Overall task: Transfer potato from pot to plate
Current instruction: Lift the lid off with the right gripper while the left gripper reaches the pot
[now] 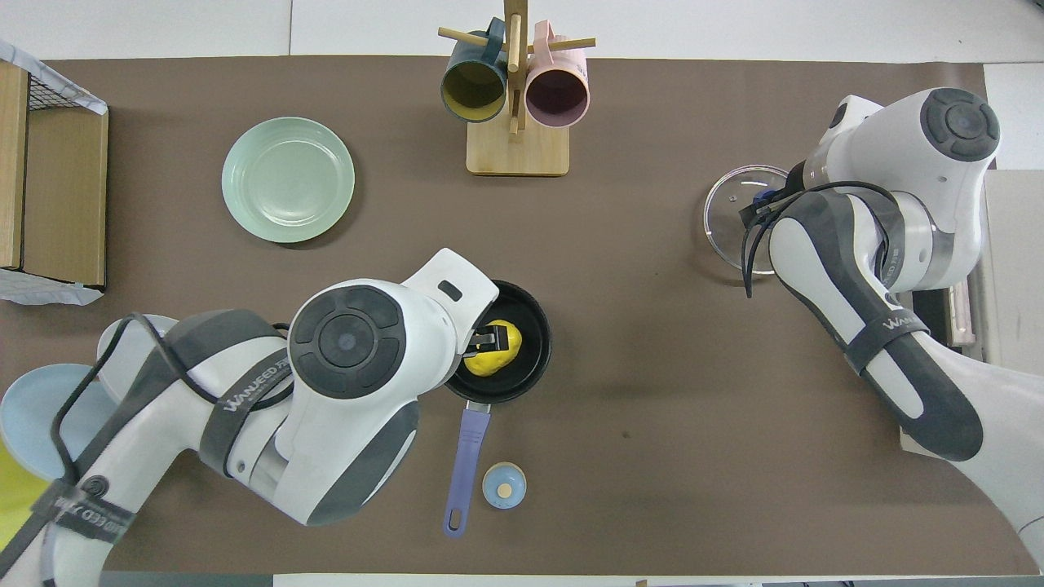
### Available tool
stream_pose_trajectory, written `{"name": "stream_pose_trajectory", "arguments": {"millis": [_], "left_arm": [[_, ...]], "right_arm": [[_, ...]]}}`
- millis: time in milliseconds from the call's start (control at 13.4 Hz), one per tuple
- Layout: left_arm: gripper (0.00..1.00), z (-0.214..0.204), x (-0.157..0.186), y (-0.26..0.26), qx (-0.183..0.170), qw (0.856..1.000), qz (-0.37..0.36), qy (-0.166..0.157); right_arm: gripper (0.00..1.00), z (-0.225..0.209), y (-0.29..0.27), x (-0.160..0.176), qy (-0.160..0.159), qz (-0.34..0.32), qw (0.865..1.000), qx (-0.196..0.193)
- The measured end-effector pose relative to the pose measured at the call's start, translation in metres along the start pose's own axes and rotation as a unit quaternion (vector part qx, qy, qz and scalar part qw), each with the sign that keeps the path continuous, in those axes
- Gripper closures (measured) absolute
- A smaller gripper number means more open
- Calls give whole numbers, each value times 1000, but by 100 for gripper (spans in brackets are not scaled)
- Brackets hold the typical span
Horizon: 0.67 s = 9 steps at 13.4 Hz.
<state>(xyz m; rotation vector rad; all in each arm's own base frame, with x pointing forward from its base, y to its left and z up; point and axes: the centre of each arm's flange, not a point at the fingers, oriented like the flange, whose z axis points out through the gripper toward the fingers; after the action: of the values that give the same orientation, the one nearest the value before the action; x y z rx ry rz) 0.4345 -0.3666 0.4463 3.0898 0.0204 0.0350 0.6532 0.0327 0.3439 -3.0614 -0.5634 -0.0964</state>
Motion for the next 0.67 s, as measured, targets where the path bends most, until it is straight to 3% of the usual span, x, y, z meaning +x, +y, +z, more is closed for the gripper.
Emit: {"name": "stream_pose_trajectory", "arguments": {"millis": [447, 522, 671], "left_arm": [[0, 66, 14, 16, -4, 1000, -4, 0], [0, 73, 14, 16, -4, 1000, -5, 0], [0, 89, 13, 18, 0, 1000, -4, 0]], "right_arm": [[33, 19, -6, -4, 8, -3, 1000, -1], [28, 21, -7, -5, 9, -3, 1000, -1], [4, 20, -8, -4, 11, -3, 1000, -1]]}}
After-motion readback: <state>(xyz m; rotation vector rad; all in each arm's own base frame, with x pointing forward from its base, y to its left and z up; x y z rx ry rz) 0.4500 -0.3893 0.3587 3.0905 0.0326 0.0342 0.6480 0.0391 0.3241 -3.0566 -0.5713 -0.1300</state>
